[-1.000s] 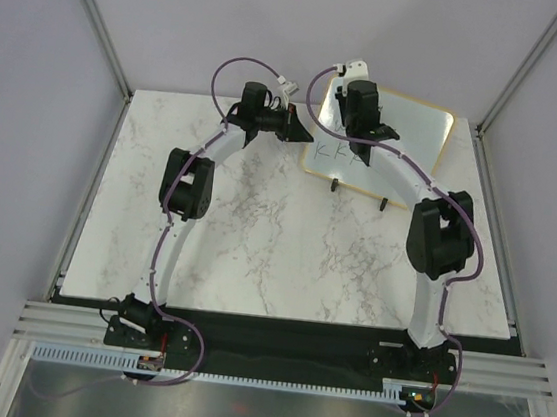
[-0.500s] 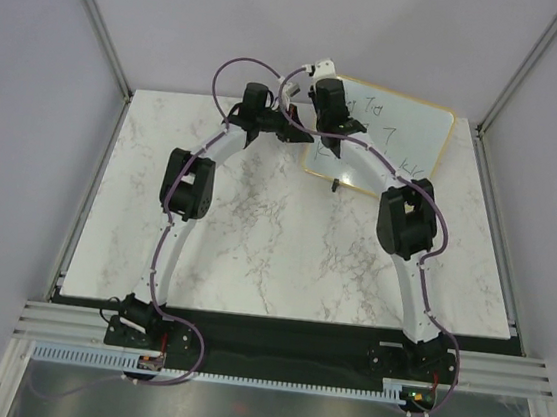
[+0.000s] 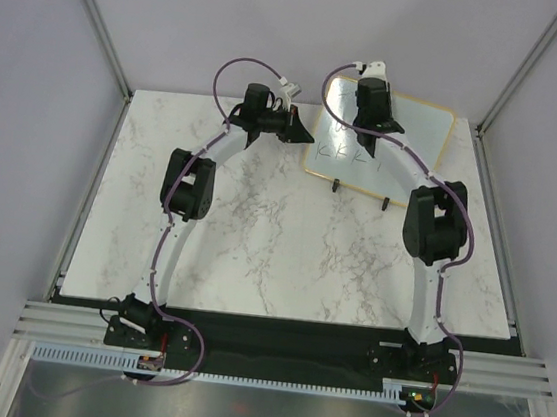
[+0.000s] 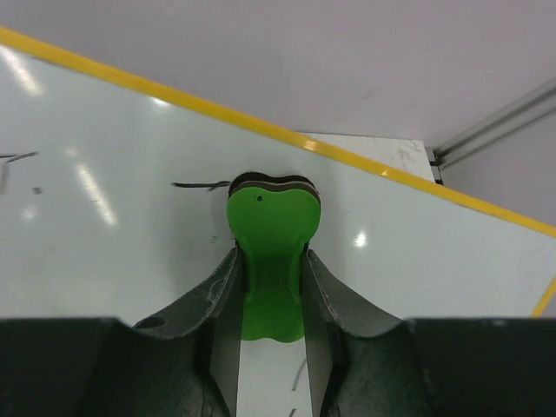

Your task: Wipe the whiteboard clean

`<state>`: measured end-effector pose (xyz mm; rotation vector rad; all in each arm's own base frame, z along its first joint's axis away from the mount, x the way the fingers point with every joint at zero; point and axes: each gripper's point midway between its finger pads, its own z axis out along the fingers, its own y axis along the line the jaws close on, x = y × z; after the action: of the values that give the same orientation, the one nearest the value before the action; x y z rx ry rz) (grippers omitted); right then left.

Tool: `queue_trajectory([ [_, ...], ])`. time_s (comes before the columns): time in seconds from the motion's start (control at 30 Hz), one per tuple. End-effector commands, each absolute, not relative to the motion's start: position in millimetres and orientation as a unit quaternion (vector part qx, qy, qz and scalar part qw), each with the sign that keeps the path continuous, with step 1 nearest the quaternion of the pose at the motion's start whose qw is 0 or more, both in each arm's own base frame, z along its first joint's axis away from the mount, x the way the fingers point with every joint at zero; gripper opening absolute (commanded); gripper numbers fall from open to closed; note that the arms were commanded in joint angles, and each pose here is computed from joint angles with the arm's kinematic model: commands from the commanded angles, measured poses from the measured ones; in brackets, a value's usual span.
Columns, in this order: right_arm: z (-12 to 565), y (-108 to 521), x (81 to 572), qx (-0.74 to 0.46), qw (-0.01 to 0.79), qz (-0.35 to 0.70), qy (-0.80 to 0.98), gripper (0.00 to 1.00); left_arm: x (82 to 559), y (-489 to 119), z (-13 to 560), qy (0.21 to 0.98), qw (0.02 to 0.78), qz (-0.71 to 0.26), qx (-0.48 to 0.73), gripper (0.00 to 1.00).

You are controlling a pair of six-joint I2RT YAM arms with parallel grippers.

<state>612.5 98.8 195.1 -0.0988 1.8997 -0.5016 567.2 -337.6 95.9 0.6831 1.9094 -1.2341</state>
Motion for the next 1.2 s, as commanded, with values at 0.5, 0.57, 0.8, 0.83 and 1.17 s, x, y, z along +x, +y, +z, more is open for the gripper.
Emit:
queue_trajectory([
  [0.5, 199, 218, 655, -0.086, 0.615, -0.101, 0.777, 0.00, 572, -336, 114, 0.729, 0.417, -0.444, 0.312, 0.02],
  [0.57, 195, 217, 658, -0.082, 0.615, -0.106, 0.777, 0.00, 572, -336, 115, 0.728, 0.418, -0.443, 0.314, 0.02],
  [0.8, 207, 152, 649, -0.014, 0.600, -0.178, 0.780, 0.00, 572, -336, 115, 0.728, 0.418, -0.442, 0.316, 0.02],
  [0.83, 224, 134, 646, 0.004, 0.604, -0.184, 0.775, 0.00, 572, -336, 116, 0.728, 0.418, -0.441, 0.316, 0.02],
  [1.17, 225, 65, 618, 0.035, 0.576, -0.222, 0.786, 0.00, 573, -334, 114, 0.730, 0.422, -0.431, 0.321, 0.02],
])
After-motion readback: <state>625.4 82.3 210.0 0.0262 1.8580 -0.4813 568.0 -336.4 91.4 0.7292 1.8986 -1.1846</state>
